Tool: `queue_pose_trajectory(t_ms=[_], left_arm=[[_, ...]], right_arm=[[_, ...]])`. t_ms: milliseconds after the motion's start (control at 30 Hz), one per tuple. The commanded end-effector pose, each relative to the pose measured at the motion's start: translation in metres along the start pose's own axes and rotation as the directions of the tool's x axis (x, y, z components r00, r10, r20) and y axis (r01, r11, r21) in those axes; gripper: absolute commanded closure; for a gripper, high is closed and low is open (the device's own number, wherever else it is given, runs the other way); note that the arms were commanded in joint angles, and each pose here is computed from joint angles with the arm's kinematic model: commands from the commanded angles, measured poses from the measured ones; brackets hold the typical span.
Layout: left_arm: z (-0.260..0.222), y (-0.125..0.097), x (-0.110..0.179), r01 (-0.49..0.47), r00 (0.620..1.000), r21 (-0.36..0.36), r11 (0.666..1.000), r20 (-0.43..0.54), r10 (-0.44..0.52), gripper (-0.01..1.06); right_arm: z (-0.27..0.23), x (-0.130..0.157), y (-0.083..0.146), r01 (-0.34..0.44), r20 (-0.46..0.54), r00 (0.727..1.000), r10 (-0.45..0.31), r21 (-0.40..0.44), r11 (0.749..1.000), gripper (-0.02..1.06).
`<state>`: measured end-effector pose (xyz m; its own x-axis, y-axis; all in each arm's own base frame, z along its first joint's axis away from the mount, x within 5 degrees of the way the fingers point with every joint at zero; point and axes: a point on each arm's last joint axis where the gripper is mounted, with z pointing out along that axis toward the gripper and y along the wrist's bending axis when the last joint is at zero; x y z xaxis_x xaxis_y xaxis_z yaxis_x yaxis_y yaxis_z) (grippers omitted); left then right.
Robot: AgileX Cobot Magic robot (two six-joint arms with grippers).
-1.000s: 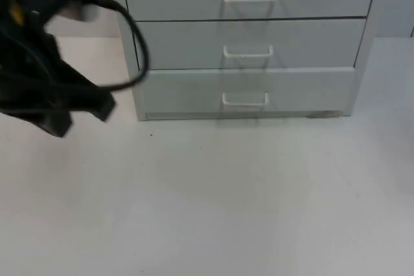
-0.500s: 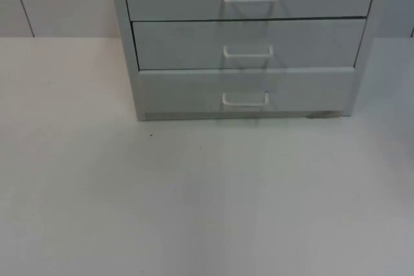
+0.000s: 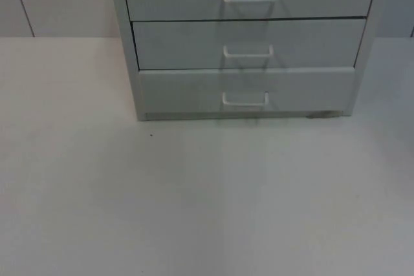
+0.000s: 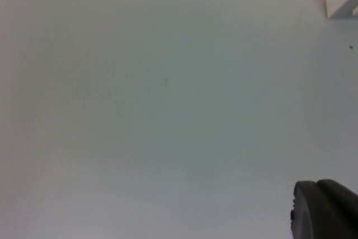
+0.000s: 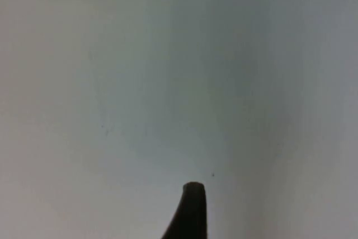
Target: Open the drawer with the left hand, place the block into the drawer with the right hand, then close the drawer with the left hand.
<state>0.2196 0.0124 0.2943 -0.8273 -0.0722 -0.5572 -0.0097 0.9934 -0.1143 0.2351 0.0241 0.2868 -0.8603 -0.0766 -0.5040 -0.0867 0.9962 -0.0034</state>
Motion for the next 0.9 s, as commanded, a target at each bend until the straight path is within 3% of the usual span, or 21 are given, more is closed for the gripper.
queue_pose_trajectory(t_ms=[0,167,200,333,367,467,533,700,867], left_arm=[[-0.017,-0.003,0.004,-0.006,0.998,0.004,1.0,0.055,0.006,1.05],[-0.076,-0.013,0.019,-0.053,0.961,-0.011,0.999,0.27,0.054,1.05],[-0.076,-0.013,0.019,-0.053,0.961,-0.011,0.999,0.27,0.054,1.05],[-0.109,-0.019,0.044,-0.064,0.895,-0.017,0.998,0.442,0.064,1.05],[-0.109,-0.019,0.044,-0.064,0.895,-0.017,0.998,0.442,0.064,1.05],[-0.126,-0.023,0.077,-0.078,0.842,-0.032,0.996,0.533,0.083,1.05],[-0.138,-0.026,0.096,-0.09,0.809,-0.037,0.995,0.581,0.095,1.05],[-0.151,-0.028,0.131,-0.114,0.765,-0.062,0.992,0.631,0.127,1.05],[-0.151,-0.028,0.151,-0.121,0.739,-0.081,0.989,0.658,0.145,1.05]], right_arm=[[-0.017,0.001,-0.002,0.011,0.073,0.997,-0.011,0.004,1.0,0.32],[-0.072,0.014,-0.001,0.011,0.269,0.963,-0.008,-0.011,1.0,0.32],[-0.072,0.014,-0.001,0.011,0.269,0.963,-0.008,-0.011,1.0,0.32],[-0.119,0.036,0.0,0.063,0.437,0.898,-0.053,-0.008,0.998,0.32],[-0.119,0.036,0.0,0.063,0.437,0.898,-0.053,-0.008,0.998,0.32],[-0.15,0.06,0.0,0.062,0.557,0.829,-0.049,-0.004,0.998,0.32],[-0.159,0.075,-0.001,0.061,0.596,0.802,-0.049,-0.001,0.998,0.32],[-0.163,0.107,-0.001,0.061,0.647,0.761,-0.048,0.002,0.998,0.32],[-0.156,0.13,-0.001,0.061,0.662,0.748,-0.047,0.003,0.998,0.32]])
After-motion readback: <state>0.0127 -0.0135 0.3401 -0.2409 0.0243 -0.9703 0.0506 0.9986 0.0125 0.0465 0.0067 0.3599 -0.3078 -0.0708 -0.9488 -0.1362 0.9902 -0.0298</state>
